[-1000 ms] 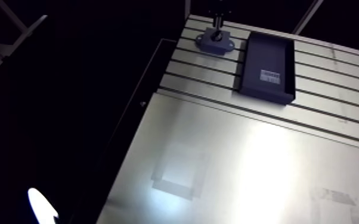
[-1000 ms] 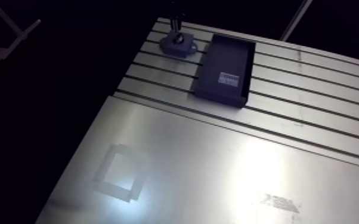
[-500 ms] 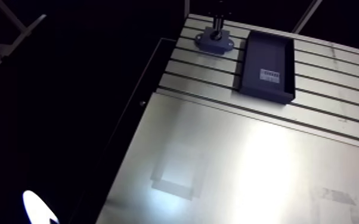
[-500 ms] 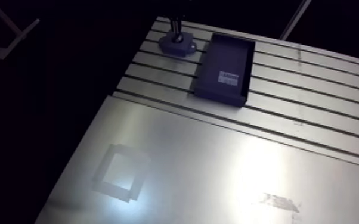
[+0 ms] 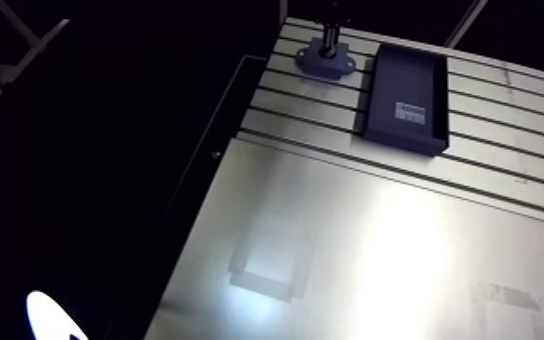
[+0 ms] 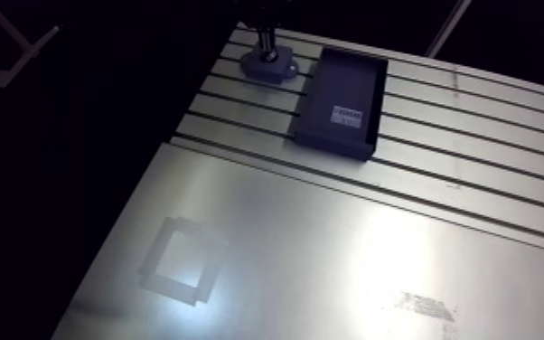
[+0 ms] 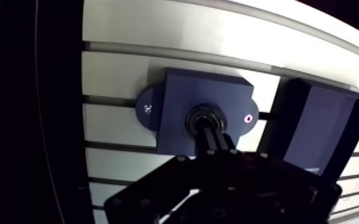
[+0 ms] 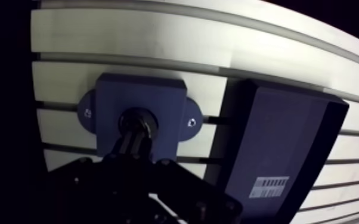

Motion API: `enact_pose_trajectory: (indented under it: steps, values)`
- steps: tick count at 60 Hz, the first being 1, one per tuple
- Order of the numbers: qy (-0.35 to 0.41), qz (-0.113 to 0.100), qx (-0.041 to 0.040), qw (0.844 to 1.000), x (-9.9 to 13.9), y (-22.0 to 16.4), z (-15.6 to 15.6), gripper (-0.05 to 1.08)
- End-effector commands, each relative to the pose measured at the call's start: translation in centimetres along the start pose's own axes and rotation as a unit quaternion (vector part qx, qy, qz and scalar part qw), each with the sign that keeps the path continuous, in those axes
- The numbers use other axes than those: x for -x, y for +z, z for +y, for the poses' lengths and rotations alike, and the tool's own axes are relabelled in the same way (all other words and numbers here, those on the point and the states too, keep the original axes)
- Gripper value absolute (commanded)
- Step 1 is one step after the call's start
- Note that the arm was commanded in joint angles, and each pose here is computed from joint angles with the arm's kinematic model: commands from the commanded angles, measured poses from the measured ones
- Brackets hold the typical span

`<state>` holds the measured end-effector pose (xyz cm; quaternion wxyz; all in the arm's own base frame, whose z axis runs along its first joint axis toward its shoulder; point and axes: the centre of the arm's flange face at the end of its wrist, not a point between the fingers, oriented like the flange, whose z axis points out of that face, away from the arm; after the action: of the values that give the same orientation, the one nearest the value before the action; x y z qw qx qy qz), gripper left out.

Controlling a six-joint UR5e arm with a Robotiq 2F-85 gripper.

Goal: Pick up the bearing and press it into the housing until flush.

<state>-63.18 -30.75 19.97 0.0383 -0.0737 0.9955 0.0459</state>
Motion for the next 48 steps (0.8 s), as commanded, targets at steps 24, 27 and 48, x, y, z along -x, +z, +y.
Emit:
enact_pose_trajectory:
  steps: [24, 27, 48]
  values:
    - [-0.001, -0.003, 0.0009, 1.0, -0.06, 0.6, -0.06, 1.0]
    - [-0.001, -0.003, 0.001, 1.0, -0.08, 0.69, -0.07, 1.0]
    - [0.0, -0.003, 0.0009, 1.0, -0.15, 0.65, 0.04, 1.0]
